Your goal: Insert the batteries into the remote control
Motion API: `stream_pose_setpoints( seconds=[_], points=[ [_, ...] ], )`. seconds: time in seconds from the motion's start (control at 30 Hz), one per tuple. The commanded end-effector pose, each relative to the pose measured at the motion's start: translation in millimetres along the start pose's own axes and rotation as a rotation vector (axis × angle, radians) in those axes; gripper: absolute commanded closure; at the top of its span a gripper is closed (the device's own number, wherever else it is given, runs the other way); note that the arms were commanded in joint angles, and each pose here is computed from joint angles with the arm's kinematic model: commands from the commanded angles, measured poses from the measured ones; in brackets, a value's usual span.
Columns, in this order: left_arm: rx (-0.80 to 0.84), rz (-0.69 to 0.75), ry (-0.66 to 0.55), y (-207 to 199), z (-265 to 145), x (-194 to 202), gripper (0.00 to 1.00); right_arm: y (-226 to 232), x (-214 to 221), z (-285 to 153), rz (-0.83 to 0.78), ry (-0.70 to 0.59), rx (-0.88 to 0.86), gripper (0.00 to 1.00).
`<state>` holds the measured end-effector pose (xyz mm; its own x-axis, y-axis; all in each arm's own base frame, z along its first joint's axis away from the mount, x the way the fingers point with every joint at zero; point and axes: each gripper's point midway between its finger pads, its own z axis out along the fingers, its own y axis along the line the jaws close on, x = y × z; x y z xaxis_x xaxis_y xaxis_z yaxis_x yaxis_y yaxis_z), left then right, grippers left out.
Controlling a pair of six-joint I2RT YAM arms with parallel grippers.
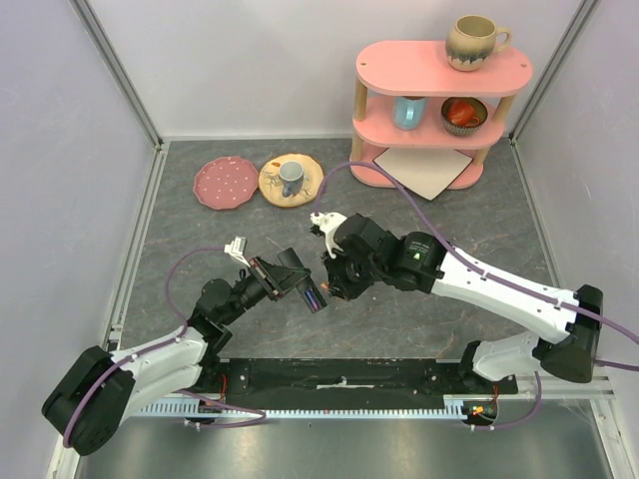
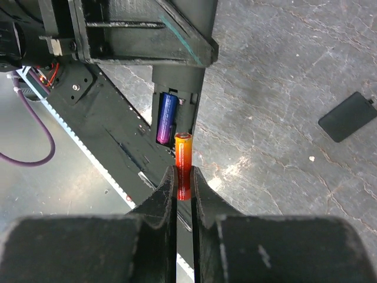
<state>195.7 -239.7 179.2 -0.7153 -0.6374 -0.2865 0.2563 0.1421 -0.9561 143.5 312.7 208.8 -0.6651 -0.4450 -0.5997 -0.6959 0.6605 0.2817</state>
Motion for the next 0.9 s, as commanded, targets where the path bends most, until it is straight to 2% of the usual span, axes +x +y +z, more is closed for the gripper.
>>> stream_pose_setpoints(
  seconds=[0.0, 0.87],
  points=[
    [0.019, -0.019, -0.002, 0.0, -4.0, 2.2, 0.98, 15.4, -9.0, 4.9, 0.007, 0.007, -0.038, 1.0],
    [0.035, 0.002, -0.033, -5.0, -6.7, -3.0, 0.98, 20.6, 3.8, 34.1, 0.025, 0.104, -0.014, 1.0]
  ],
)
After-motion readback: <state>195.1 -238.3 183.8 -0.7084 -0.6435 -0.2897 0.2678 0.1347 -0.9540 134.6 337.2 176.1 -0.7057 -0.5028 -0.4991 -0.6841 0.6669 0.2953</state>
